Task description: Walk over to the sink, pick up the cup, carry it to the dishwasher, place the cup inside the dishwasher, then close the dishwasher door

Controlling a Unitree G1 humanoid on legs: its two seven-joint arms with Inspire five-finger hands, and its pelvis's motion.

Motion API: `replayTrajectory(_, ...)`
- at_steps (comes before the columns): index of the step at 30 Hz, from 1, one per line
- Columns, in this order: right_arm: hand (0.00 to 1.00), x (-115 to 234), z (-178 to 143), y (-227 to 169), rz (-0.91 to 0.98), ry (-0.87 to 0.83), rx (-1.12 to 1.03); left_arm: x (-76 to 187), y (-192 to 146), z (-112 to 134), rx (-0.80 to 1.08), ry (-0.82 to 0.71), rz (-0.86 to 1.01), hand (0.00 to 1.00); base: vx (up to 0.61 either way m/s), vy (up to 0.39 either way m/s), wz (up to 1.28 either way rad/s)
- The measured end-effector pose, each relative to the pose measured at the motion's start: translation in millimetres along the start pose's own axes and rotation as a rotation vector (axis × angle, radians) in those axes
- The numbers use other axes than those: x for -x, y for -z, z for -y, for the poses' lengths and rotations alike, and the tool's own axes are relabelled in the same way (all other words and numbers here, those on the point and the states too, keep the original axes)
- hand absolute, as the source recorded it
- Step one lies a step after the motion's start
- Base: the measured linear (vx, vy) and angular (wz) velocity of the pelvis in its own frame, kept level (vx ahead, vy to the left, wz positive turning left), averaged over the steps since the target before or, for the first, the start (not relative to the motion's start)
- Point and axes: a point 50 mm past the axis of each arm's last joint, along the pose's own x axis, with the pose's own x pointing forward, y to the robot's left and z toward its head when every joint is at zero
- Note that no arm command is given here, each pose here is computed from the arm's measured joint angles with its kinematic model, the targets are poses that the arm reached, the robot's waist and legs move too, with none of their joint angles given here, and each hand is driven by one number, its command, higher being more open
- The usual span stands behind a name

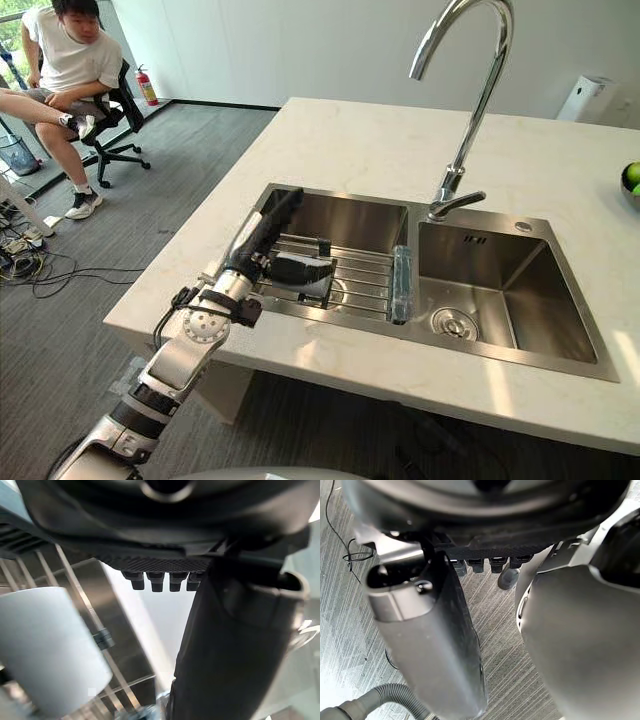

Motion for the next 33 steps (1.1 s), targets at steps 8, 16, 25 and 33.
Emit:
replayTrajectory(8, 1.00, 1.5, 10.4, -0.9, 0.011, 0.027, -0.094, 5.8, 6.3, -19.8, -0.189, 0.017, -0.026, 1.00, -0.05, -0.007, -0.02)
replayTrajectory(16, 1.00, -1.8, -0.9, -7.8, 0.029, -0.002, -0.144, 3.4, -4.2, -27.1, -0.318, -0.040, 0.046, 1.00, 0.01, 0.009, -0.03)
replayTrajectory(25, 1.00, -3.2, -7.8, -18.4, 0.043, -0.029, -0.076, 10.7, 0.7, -27.0, -0.411, -0.072, 0.064, 1.00, -0.02, -0.003, -0.01)
replayTrajectory(33, 1.00, -3.6, -10.0, -17.0, 0.025, -0.028, -0.030, 8.5, 4.8, -29.4, -0.454, -0.046, 0.012, 1.00, 0.00, -0.001, -0.05)
